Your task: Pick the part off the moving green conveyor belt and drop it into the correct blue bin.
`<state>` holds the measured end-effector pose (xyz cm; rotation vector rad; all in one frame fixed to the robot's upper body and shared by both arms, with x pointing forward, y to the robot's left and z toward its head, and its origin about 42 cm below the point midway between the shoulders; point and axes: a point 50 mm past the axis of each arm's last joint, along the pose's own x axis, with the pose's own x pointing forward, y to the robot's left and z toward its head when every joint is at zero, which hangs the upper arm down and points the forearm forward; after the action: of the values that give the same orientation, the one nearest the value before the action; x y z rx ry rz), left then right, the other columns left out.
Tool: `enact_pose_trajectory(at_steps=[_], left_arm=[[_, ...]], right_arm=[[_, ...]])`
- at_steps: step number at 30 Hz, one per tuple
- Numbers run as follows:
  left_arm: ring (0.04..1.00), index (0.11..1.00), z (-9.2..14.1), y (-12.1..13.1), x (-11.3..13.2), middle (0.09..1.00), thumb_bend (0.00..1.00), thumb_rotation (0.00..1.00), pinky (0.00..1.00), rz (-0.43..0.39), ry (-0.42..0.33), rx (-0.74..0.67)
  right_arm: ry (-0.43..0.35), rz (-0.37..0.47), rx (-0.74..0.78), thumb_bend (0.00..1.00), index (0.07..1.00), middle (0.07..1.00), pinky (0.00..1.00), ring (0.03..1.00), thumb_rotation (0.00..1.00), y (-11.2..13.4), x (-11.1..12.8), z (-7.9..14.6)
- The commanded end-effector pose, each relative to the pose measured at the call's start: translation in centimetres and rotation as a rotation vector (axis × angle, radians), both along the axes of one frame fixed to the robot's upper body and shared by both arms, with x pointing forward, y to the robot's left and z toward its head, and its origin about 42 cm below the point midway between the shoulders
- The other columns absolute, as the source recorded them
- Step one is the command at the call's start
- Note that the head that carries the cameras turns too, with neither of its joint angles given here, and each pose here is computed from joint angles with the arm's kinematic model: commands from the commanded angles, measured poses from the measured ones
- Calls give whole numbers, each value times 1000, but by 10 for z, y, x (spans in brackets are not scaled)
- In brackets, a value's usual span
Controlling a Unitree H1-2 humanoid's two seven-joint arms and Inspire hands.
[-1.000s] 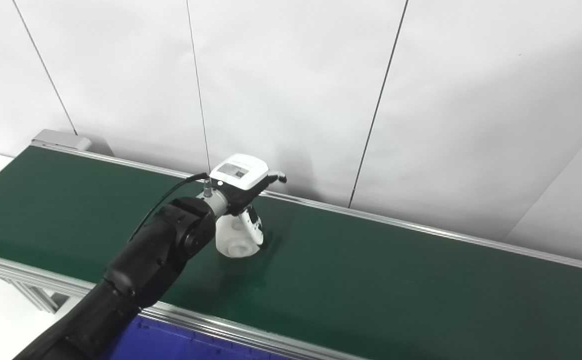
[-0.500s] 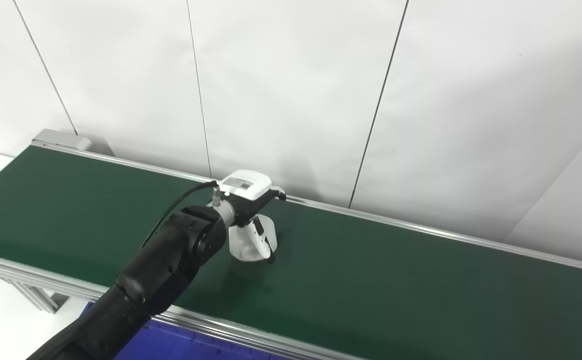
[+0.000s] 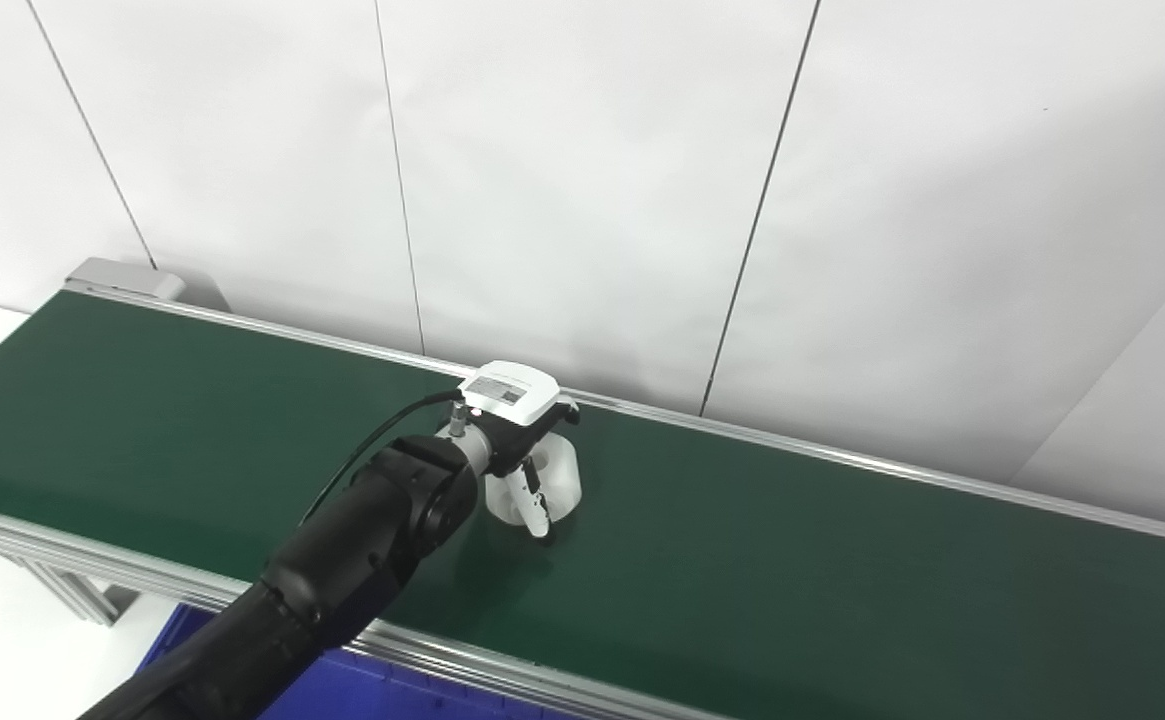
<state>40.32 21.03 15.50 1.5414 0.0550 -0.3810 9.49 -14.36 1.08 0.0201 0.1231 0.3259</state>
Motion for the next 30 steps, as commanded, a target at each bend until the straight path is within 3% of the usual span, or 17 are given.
enact_pose_trajectory(at_steps=[1,4,6,7,8,12,21,27,30], left_arm=[[704,727,2,1,6,759,920,196,588,12,-91,-66],[590,631,-11,-3,6,660,779,127,470,14,-153,-144],[523,516,-16,-5,6,597,558,73,408,12,-175,-181],[505,504,-20,-7,6,571,537,54,394,9,-187,-213],[473,496,-22,-8,5,515,525,17,373,7,-195,-236],[423,509,-30,-15,2,459,518,1,338,11,-201,-317],[394,510,-26,-24,-3,445,520,0,313,-14,-239,-370],[453,486,8,-21,-12,492,521,0,370,-63,-295,-401],[435,494,32,-18,-21,479,521,0,353,-110,-338,-416]], right_arm=[[-68,8,41,904,1000,977,979,960,1000,6,-1,12],[-70,6,41,904,1000,976,978,959,1000,6,-1,12],[-71,5,40,906,1000,974,972,956,1000,6,-2,13],[-71,5,41,906,1000,974,971,956,1000,7,-2,13],[-71,5,42,904,999,975,969,956,1000,7,-2,13],[-76,8,43,900,1000,976,971,957,1000,9,-2,14],[-79,6,50,906,995,974,964,958,1000,13,-2,16],[-81,8,61,905,994,974,960,958,1000,14,-1,17],[-82,8,67,912,992,974,966,959,1000,15,-1,19]])
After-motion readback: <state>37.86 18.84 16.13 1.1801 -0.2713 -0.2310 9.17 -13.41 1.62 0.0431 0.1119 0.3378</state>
